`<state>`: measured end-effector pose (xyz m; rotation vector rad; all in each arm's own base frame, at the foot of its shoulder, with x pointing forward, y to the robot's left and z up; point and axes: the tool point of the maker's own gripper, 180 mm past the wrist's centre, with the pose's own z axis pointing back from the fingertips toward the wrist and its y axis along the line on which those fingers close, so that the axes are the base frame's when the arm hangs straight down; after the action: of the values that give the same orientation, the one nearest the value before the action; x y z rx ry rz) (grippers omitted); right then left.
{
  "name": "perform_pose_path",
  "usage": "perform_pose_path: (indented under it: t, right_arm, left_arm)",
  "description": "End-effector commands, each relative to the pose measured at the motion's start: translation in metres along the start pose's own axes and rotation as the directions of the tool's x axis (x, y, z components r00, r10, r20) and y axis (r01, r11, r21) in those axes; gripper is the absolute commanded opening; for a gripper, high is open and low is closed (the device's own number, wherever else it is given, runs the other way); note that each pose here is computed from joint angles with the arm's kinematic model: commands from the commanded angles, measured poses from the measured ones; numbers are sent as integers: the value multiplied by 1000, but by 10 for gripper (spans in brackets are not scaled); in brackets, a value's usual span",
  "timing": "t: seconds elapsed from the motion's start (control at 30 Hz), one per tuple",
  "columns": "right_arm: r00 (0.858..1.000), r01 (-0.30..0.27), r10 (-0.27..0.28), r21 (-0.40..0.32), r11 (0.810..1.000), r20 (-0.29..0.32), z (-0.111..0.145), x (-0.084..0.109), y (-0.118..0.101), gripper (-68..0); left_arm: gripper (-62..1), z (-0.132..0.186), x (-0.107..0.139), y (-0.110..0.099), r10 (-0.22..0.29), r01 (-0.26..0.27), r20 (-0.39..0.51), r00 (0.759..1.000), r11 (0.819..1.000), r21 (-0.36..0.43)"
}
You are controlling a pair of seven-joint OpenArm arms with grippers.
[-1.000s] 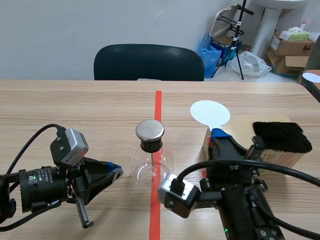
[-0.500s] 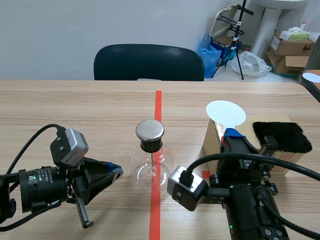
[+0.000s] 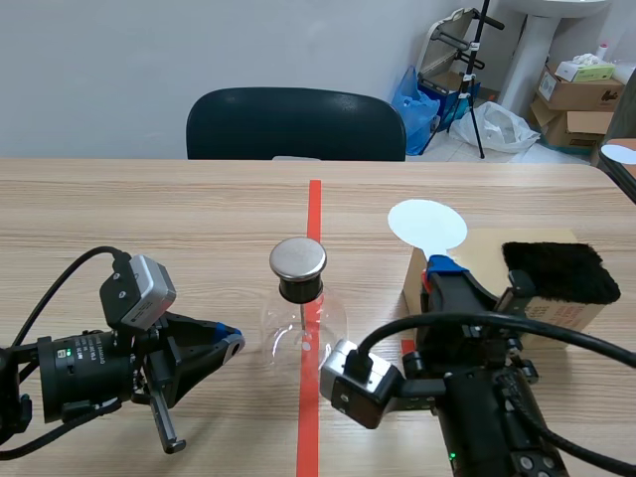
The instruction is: Do the electroscope experiment
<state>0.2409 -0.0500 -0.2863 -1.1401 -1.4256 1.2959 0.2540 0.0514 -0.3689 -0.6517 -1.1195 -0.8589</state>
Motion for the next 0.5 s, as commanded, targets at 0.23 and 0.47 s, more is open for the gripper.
perform_pose_path:
  t: [0.23,0.47]
  right_arm:
    - [983,-2,10,-44,999,184,-2,31,-13,-665]
    - [935,-2,17,-44,999,354,7,62,-13,-665]
  left_arm:
    - [-578,-1,14,4,-11,11,46,999,1000,8]
    - [-578,-1,14,4,-11,11,46,999,1000,8]
